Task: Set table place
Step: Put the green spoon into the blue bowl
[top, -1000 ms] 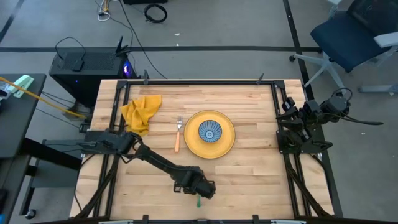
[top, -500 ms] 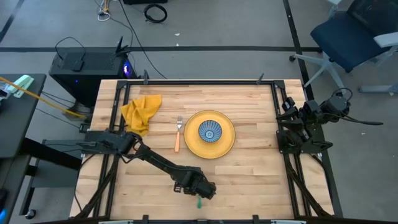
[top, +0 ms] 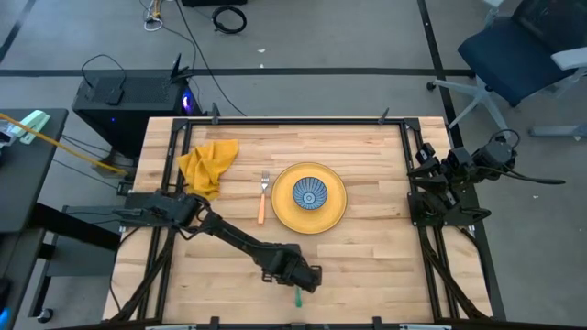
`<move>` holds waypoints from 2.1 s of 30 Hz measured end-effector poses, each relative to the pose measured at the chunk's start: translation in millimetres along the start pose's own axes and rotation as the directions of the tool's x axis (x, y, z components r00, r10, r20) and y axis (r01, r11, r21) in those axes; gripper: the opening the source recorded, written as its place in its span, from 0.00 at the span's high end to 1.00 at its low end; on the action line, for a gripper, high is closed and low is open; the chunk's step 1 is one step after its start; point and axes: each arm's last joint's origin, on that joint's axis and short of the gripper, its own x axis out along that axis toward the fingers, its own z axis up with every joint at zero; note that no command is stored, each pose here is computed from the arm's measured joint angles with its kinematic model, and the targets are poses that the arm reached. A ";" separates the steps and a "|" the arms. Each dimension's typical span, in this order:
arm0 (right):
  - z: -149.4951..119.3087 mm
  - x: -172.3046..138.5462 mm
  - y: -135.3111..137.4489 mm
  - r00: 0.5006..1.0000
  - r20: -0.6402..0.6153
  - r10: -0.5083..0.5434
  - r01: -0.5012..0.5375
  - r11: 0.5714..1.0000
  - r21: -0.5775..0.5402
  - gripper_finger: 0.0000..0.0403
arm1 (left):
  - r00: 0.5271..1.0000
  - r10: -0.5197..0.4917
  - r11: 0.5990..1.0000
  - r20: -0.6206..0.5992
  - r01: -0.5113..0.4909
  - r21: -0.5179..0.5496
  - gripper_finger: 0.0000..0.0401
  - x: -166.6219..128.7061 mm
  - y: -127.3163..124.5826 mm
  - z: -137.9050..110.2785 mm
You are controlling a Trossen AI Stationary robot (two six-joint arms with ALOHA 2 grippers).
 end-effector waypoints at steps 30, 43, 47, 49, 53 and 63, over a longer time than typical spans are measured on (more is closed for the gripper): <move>0.0 -0.1 0.0 1.000 0.000 0.000 0.000 1.000 0.000 0.73 | 0.994 0.100 0.991 -0.038 -0.103 -0.080 0.70 10.3 8.3 0.2; 0.0 -0.1 0.0 1.000 0.000 0.000 0.000 1.000 0.000 0.73 | 0.985 0.170 0.982 -0.011 -0.170 -0.085 0.77 10.8 15.5 2.8; 0.0 -0.1 0.0 1.000 0.000 0.000 0.000 1.000 0.000 0.73 | 0.984 0.176 0.982 -0.002 -0.176 -0.066 0.79 11.1 16.4 3.3; 0.0 -0.1 0.0 1.000 0.000 0.000 0.000 1.000 0.000 0.73 | 0.985 0.174 0.984 -0.001 -0.174 -0.048 0.80 11.3 16.4 3.3; 0.0 -0.1 0.0 1.000 0.001 0.000 0.000 1.000 0.000 0.73 | 0.984 0.175 0.984 0.000 -0.175 -0.016 0.80 11.4 16.6 3.4; 0.0 -0.1 0.0 1.000 0.000 0.000 0.000 1.000 0.000 0.73 | 0.983 0.185 0.975 -0.008 -0.182 0.127 0.82 11.3 14.2 12.1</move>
